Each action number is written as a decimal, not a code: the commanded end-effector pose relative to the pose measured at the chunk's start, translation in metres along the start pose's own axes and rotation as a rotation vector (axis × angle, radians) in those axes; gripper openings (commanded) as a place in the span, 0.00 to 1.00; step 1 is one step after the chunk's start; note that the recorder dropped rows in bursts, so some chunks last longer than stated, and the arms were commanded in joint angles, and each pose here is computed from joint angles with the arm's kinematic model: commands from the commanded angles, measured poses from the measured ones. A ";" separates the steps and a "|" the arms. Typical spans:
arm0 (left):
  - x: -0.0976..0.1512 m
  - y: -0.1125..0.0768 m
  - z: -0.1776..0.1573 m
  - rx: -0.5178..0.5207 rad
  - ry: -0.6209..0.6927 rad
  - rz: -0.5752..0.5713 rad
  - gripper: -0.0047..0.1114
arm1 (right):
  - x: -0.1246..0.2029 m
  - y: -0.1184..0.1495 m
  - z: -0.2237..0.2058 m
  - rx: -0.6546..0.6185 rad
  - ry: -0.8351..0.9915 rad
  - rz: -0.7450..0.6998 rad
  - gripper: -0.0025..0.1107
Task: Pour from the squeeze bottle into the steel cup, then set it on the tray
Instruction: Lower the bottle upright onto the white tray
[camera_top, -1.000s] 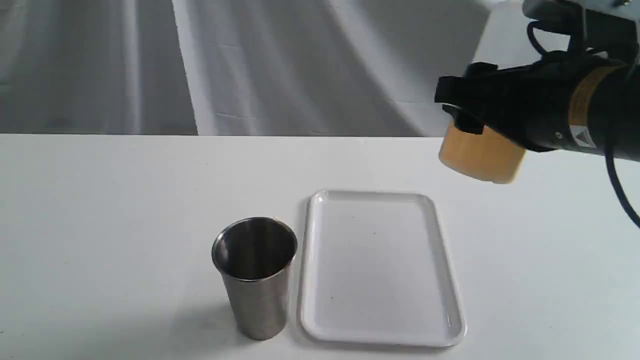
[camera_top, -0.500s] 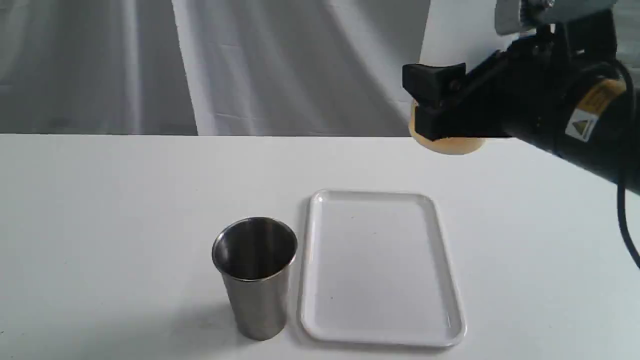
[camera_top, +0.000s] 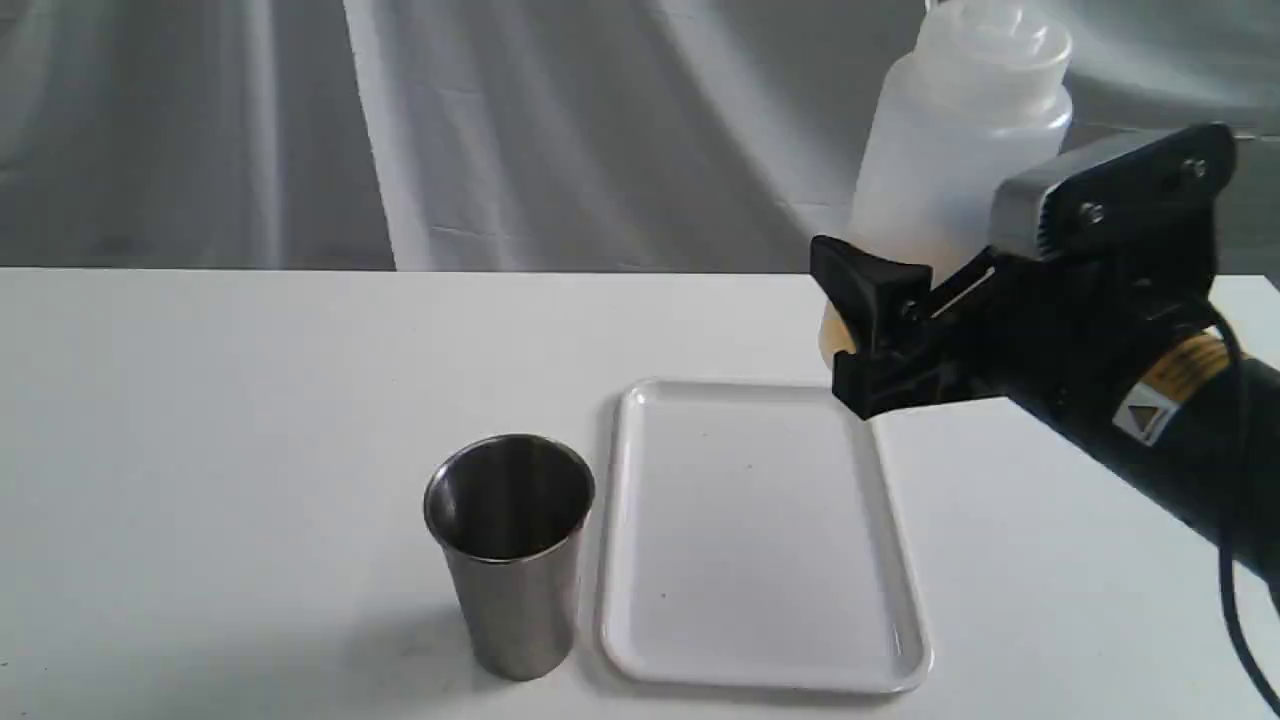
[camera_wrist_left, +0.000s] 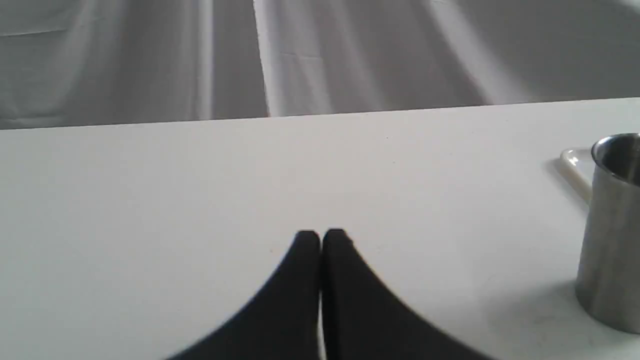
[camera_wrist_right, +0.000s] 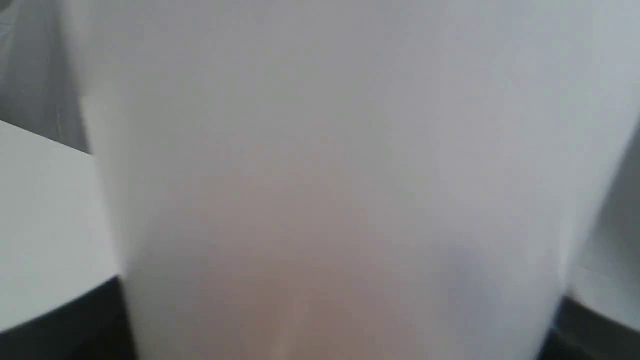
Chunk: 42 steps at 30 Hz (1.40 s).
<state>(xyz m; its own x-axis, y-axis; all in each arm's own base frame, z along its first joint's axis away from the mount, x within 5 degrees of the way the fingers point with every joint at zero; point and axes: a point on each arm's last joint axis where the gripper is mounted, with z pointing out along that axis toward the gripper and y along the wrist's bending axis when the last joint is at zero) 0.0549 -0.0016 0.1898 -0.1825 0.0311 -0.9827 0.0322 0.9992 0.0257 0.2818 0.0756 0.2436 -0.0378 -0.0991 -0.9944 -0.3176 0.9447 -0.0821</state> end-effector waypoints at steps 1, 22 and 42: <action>0.001 0.000 0.000 -0.001 -0.006 -0.007 0.04 | 0.009 -0.002 0.009 0.009 -0.057 0.006 0.02; 0.001 0.000 0.000 -0.001 -0.006 -0.007 0.04 | 0.088 0.016 0.054 -0.108 -0.054 -0.028 0.02; 0.001 0.000 0.000 -0.002 -0.006 -0.005 0.04 | 0.117 0.020 0.089 -0.148 -0.023 -0.045 0.02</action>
<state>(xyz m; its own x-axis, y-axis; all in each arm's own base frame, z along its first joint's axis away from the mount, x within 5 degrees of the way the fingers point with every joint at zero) 0.0549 -0.0016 0.1898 -0.1825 0.0311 -0.9827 0.0322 0.9992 0.0257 0.3538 0.1080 0.1124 -0.0584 -0.1488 -0.9871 -0.4505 0.8864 -0.1069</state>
